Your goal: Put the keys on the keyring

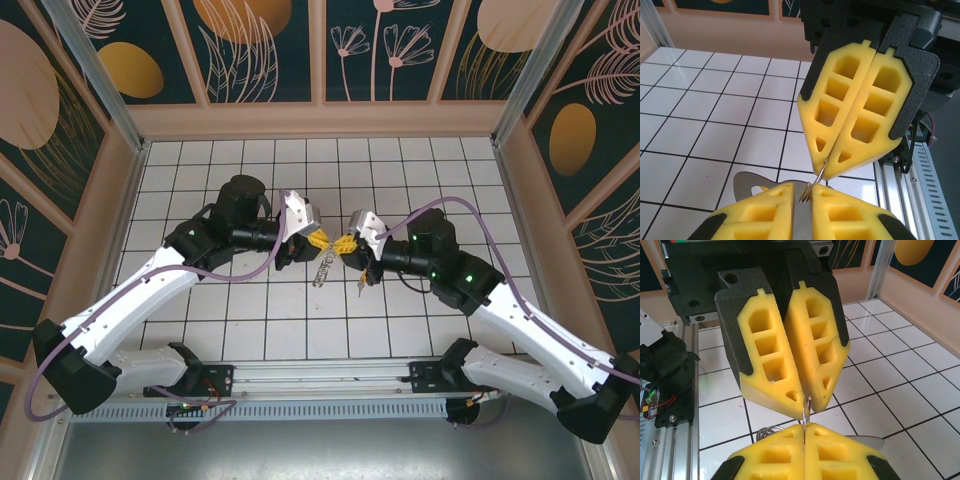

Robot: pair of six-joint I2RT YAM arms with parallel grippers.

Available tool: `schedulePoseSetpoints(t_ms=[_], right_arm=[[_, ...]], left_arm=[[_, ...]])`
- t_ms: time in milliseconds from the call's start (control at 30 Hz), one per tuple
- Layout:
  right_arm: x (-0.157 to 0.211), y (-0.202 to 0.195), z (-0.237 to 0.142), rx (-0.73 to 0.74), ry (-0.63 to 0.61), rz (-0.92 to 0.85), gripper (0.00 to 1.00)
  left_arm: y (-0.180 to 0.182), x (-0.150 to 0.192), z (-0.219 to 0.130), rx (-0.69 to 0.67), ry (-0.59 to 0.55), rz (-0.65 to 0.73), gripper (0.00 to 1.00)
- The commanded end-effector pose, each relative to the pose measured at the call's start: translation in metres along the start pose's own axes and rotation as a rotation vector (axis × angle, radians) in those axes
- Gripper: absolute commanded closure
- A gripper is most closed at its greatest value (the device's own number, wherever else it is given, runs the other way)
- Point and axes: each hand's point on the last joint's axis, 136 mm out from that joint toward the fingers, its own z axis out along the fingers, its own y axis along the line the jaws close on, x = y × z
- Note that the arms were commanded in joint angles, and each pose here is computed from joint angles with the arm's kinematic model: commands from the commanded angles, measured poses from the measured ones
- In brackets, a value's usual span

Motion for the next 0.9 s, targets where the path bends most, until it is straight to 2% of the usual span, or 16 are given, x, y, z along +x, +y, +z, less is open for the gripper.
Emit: schedulePoseSetpoints(t_ms=[0,133,267,467,667,767,867], right_arm=[[-0.014,0.004,0.001,-0.015,-0.011,-0.045,1.0],[-0.013,0.005,0.003,-0.015,-0.003,-0.051,1.0],[-0.018,0.005,0.0,-0.008,-0.019,-0.057,1.0],[-0.016,-0.004,0.0,0.045,-0.025,-0.034,1.0],[-0.012,-0.007,-0.008,0.088,-0.067,0.018,0.63],[-0.009,-0.011,-0.016,0.132,-0.091,0.066,0.54],[-0.004,-0.019,-0.028,0.198,-0.115,0.137,0.51]], left_arm=[[-0.001,-0.008,-0.001,0.009,-0.008,0.033,0.87],[0.0,-0.007,0.001,0.012,-0.004,0.032,0.89],[-0.001,-0.008,0.001,0.013,-0.008,0.035,1.0],[-0.009,-0.016,-0.004,0.039,-0.071,0.034,1.0],[-0.014,-0.018,-0.006,0.045,-0.141,0.012,1.0],[-0.009,-0.013,-0.005,0.016,-0.139,0.0,1.0],[-0.004,-0.006,-0.003,-0.014,-0.13,-0.012,1.0]])
